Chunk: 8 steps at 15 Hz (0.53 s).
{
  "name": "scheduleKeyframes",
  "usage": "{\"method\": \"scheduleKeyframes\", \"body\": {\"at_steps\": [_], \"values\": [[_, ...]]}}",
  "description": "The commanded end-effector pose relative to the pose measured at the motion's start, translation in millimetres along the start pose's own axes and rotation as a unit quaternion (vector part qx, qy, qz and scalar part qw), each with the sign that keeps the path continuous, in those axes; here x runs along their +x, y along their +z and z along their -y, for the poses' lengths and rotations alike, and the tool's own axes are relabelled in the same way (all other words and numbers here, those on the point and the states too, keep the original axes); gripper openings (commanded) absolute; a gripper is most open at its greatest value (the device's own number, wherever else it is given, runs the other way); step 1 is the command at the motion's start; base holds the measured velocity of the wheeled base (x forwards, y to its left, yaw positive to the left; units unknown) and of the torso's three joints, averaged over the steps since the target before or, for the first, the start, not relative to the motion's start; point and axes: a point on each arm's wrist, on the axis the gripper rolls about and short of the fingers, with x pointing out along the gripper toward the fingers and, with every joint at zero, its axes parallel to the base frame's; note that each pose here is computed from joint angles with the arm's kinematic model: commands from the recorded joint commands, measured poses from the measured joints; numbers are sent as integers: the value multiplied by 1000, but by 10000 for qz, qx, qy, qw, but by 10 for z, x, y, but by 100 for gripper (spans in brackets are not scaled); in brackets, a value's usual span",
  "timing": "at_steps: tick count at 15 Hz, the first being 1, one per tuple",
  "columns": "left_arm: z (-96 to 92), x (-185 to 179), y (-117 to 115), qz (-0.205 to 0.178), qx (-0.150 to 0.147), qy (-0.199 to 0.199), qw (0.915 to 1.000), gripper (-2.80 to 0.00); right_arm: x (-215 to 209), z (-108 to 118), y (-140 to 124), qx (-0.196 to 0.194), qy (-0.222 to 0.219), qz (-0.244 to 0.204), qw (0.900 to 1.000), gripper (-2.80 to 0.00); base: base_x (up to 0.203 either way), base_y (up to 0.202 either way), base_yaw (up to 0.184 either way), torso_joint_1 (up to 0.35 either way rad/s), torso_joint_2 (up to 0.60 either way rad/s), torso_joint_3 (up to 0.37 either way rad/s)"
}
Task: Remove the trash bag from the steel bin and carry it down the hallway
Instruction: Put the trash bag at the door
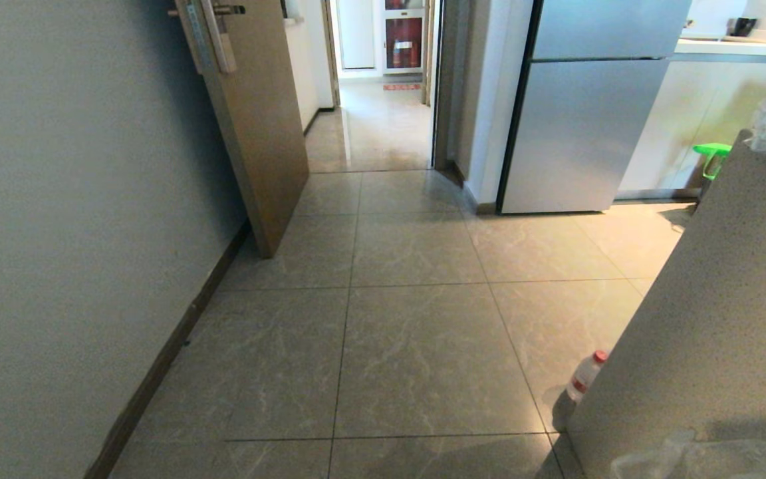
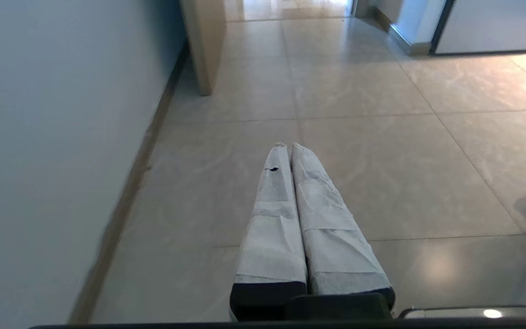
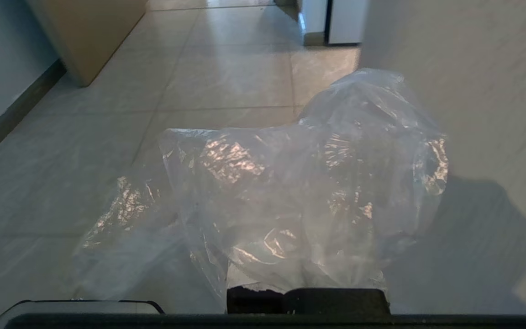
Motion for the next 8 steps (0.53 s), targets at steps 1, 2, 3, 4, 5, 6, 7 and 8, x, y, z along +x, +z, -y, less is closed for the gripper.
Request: {"method": "scheduleKeyframes", "body": {"at_steps": [1,2,3,4,5,6,7,8], "values": [[0,-2,4,20,23,0,10000,-280,1,0,1,0,11,-5,10000,-280,189,-169,3,2,1,0],[0,-1,1,14,23,0,10000,-280,1,0,1,0,0,-5,10000,-280,190,-131,-3,2,6,5],[0,-1,1,11,8,0,10000,-280,1,0,1,0,5,-5,10000,-280,190,-72,-7,-2,-2,7],[0,0,1,6,-16,0,10000,-280,1,0,1,0,11,-5,10000,-280,190,-22,-4,-1,1,1],[0,0,1,6,-21,0,10000,-280,1,0,1,0,12,-5,10000,-280,178,-6,-3,0,2,4],[0,0,1,6,-9,0,10000,-280,1,0,1,0,4,-5,10000,-280,123,-1,1,2,-2,2],[0,0,1,6,8,0,10000,-280,1,0,1,0,-4,-5,10000,-280,0,0,0,0,0,0],[0,-1,1,-10,15,-8,10000,-280,1,0,1,0,1,-5,10000,-280,0,0,0,0,0,0]]}}
